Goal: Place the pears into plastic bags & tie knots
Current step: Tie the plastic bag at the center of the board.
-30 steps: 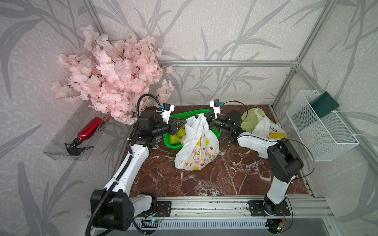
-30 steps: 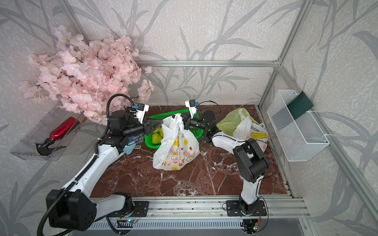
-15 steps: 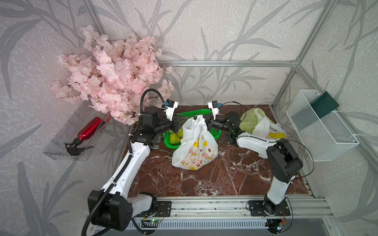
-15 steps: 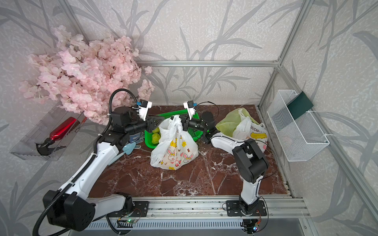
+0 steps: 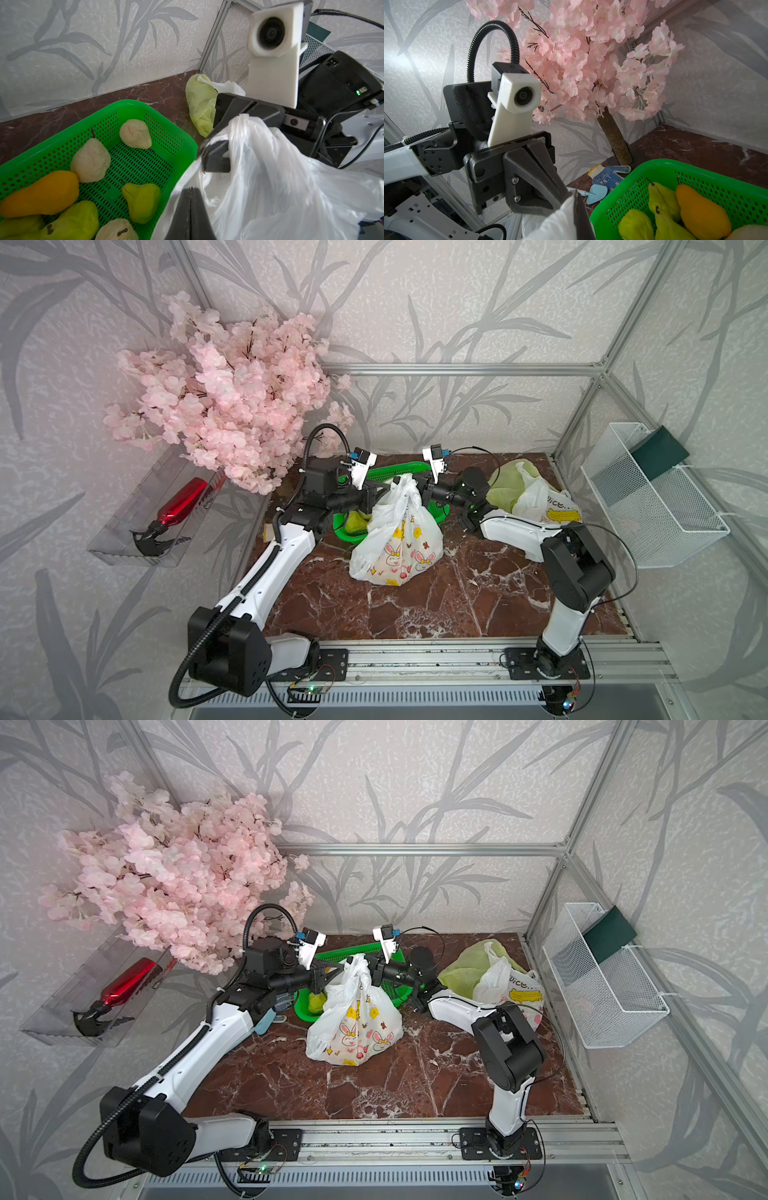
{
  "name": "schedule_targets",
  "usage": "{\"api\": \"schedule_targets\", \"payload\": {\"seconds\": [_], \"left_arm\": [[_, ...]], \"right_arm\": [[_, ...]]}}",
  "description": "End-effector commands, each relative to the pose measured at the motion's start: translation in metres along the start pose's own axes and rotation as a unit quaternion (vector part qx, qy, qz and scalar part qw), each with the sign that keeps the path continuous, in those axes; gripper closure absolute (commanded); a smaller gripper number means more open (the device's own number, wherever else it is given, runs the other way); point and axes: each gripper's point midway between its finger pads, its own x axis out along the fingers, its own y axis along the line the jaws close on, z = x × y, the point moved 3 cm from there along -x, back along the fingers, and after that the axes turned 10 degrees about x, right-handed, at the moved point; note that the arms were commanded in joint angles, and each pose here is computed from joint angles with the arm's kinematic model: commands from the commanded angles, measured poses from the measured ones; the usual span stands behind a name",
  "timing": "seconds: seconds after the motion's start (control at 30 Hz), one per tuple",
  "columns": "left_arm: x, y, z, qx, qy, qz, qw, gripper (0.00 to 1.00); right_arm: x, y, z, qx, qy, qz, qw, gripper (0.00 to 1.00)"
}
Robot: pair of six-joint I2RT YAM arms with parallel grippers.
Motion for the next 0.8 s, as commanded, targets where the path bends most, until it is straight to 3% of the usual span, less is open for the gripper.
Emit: {"api": "schedule_targets", "payload": {"seconds": [0.0,0.17,0.4,0.77], "left_arm": [[0.005,-0.011,-0.006,0.007,0.001,-0.032,0.999,0.93],[0.019,-0.027,-0.017,0.006,0.018,-0.07,0.997,0.84],[0.036,-0.009,-0.012,0.008,0.026,-0.042,0.999,0.64],[-0.015,0.002,0.003,0.025,0.008,0.035,0.999,0.62]], "right_arm": [[0.005,0.011,0.012,-0.018,-0.019,0.016,1.0,1.0],[0.008,0.013,0.014,-0.02,-0.019,0.018,0.999,1.0],[0.012,0.024,0.008,-0.015,-0.013,0.033,0.999,1.0],[0.01,0.022,0.004,-0.005,-0.01,0.04,0.999,1.0]]}}
